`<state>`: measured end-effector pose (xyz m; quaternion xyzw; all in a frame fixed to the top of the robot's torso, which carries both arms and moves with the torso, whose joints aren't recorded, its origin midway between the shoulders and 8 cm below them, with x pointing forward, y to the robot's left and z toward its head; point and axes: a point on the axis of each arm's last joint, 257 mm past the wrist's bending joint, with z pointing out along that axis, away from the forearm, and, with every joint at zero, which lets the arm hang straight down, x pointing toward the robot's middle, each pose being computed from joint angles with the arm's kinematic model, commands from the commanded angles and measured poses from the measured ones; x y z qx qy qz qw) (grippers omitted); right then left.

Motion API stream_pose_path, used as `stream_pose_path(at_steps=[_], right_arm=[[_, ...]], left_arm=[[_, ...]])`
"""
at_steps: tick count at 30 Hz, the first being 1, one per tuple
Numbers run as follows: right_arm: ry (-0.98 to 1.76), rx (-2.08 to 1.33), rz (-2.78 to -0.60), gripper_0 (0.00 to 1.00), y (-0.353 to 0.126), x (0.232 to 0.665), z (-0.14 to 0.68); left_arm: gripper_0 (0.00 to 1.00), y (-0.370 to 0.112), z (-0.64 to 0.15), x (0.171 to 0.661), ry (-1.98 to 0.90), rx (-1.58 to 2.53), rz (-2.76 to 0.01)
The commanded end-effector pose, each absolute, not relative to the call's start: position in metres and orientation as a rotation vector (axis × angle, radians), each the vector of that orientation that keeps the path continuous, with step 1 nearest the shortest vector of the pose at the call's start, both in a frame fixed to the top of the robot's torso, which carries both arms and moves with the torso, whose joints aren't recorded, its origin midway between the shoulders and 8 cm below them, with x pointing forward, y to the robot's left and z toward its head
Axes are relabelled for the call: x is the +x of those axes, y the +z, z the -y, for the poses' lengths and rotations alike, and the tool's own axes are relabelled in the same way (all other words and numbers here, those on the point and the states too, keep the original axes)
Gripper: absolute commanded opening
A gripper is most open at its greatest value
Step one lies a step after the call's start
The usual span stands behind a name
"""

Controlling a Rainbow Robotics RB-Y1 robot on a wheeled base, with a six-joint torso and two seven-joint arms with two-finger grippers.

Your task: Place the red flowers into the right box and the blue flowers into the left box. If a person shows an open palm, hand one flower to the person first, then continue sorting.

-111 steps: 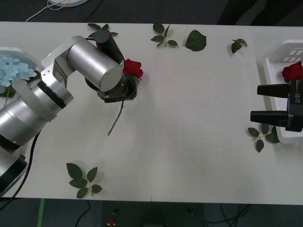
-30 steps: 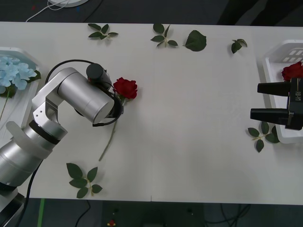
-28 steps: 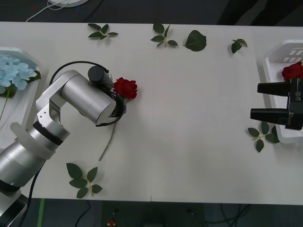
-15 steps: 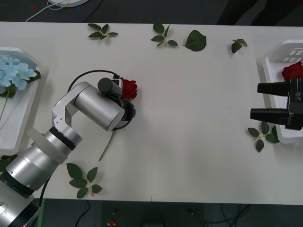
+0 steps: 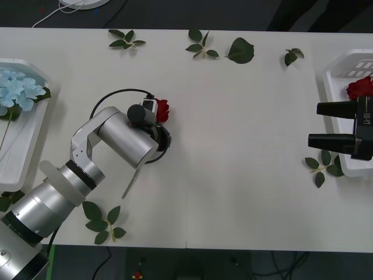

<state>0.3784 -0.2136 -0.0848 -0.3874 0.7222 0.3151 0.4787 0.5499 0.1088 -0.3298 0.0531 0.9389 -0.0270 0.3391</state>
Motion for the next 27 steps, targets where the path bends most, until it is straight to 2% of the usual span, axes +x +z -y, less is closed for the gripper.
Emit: stream_pose_path(at_steps=[1,4,6,8,9,11,12,27], right_arm=[[0.774,-0.97,-1.722,1.0,-0.0812,0.3715,0.2046],[0.774,-0.97,-1.722,1.0,-0.0812,0.3715,0.2046],[0.774,-0.97,-1.722,1.0,-0.0812,0.3715,0.2046],[0.774,-0.97,-1.722,1.0,-0.0812,0.3715,0.2046],[0.774,-0.97,-1.722,1.0,-0.0812,0.3715,0.2046],[0.774,-0.97,-1.722,1.0,-0.0812,0.3715,0.2046],[0.774,-0.97,-1.722,1.0,-0.0812,0.3715,0.2046],[0.774,-0.97,-1.722,1.0,-0.0812,0.3715,0.2046]], left_arm=[[1.0,-0.3489,-0.1104,0.5443,-0.012,0.232,-2.452],[0.98,-0.3485,-0.1108,0.5449,-0.004,0.241,-2.448],[0.87,-0.3477,-0.1123,0.546,0.007,0.246,-2.442],[0.61,-0.3471,-0.1133,0.5468,0.014,0.251,-2.438],[0.52,-0.3471,-0.1133,0.5468,0.014,0.251,-2.438],[0.11,-0.3473,-0.1136,0.5466,0.018,0.256,-2.439],[0.01,-0.3471,-0.1133,0.5468,0.016,0.257,-2.438],[0.0,-0.3441,-0.1119,0.5502,0.018,0.273,-2.418]])
